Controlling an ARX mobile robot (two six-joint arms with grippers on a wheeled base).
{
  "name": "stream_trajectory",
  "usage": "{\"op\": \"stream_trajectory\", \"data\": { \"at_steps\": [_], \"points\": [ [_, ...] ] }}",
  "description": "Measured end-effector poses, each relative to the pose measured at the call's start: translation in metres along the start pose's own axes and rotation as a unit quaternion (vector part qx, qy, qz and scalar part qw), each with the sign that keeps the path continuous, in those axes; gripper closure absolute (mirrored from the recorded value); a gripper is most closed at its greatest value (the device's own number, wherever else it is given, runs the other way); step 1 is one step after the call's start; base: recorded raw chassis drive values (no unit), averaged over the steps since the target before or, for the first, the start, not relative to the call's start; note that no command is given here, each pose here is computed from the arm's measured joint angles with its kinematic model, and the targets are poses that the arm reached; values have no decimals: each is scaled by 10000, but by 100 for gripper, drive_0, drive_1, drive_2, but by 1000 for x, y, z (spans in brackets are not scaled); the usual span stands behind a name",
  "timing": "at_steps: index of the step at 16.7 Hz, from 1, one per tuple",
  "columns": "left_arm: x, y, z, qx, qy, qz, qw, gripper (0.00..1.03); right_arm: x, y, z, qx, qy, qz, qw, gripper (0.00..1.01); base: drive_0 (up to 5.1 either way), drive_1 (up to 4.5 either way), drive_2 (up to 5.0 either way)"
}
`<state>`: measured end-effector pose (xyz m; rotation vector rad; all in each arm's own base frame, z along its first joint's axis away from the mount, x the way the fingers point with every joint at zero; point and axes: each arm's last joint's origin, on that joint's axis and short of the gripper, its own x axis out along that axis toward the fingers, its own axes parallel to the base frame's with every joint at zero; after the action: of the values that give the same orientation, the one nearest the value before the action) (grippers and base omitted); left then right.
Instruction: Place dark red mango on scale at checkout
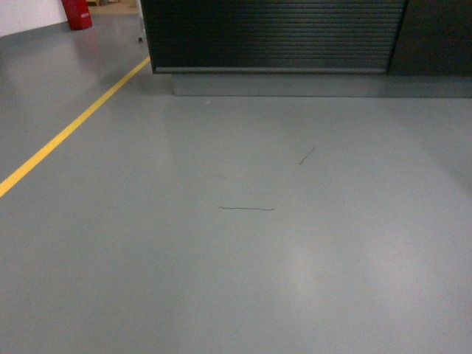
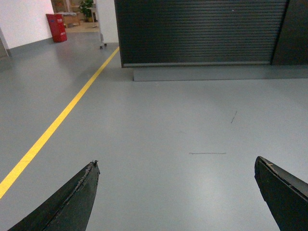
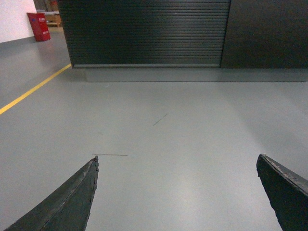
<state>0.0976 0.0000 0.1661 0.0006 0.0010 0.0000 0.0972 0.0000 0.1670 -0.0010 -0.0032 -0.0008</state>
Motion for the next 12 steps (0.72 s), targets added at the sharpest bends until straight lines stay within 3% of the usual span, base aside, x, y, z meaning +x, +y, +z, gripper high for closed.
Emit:
{"op": "stream_trajectory", "data": {
  "at_steps": [4, 12],
  "points": [
    [0, 0, 0, 0, 0, 0, 10000, 5, 0, 0, 0, 0, -2, 0, 10000, 3, 0, 0, 0],
    [0, 0, 0, 0, -2, 0, 10000, 5, 0, 0, 0, 0, -6, 0, 10000, 3, -3, 404, -410]
  ]
}}
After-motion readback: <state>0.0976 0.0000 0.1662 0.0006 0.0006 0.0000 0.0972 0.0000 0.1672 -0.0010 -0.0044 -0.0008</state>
